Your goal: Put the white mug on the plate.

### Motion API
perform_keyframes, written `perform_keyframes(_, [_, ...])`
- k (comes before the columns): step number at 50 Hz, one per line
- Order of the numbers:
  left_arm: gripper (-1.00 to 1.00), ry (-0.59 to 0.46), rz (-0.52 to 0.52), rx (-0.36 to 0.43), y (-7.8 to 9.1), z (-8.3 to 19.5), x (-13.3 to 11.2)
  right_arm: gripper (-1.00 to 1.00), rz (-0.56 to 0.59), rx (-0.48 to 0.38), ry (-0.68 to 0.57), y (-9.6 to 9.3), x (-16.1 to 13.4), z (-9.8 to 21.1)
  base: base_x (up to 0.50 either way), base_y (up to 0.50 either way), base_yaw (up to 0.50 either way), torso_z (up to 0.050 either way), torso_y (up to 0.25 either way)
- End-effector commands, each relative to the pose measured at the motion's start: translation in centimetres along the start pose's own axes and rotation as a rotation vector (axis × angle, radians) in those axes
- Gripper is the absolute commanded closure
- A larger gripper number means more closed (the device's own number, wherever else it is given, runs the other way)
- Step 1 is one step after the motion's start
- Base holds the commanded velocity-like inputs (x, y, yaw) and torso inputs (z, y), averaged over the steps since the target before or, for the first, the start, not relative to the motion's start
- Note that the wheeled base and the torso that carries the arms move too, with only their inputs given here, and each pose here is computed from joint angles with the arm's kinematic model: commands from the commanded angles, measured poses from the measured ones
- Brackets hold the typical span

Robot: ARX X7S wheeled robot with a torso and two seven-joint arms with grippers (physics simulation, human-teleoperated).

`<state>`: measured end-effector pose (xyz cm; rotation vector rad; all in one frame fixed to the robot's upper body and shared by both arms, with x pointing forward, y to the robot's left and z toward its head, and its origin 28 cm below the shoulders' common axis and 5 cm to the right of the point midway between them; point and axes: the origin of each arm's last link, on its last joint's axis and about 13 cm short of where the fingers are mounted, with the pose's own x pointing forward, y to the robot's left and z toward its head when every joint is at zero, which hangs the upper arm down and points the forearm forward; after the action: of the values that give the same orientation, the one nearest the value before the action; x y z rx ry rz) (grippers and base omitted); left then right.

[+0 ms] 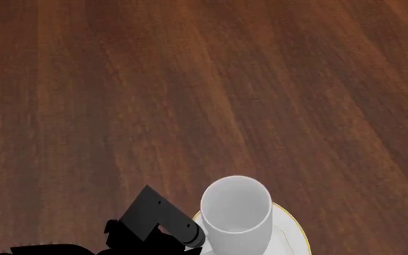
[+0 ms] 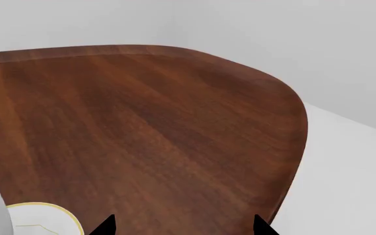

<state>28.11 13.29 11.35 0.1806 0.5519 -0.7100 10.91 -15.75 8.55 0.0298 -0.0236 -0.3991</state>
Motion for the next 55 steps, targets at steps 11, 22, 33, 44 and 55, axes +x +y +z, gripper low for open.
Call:
perform_keyframes(11, [1.00, 0.009, -0.006, -0.009, 0.0, -0.6, 0.3, -1.00, 0.000, 0.004, 0.004, 0.0, 0.1, -0.2, 0.00, 0.00, 0.00, 0.000, 0.001])
perform_keyframes(22, [1.00, 0.026, -0.006, -0.009, 0.1, -1.2, 0.5, -1.00, -0.001, 0.003, 0.006, 0.0, 0.0, -0.2, 0.00, 0.00, 0.00, 0.000, 0.000])
perform_keyframes(33, [1.00, 0.042, -0.012, -0.009, 0.1, -1.7, 0.7, -1.00, 0.000, 0.003, 0.007, 0.1, 0.1, -0.2, 0.00, 0.00, 0.00, 0.000, 0.000])
perform_keyframes(44, [1.00, 0.043, -0.024, -0.014, 0.1, -2.1, 0.9, -1.00, 0.000, 0.002, 0.007, 0.1, 0.1, -0.2, 0.00, 0.00, 0.00, 0.000, 0.000])
perform_keyframes(55, [-1.00, 0.026, -0.077, 0.026, 0.0, -1.6, -0.1, -1.00, 0.001, 0.001, 0.006, 0.1, 0.1, -0.2, 0.00, 0.00, 0.00, 0.000, 0.000])
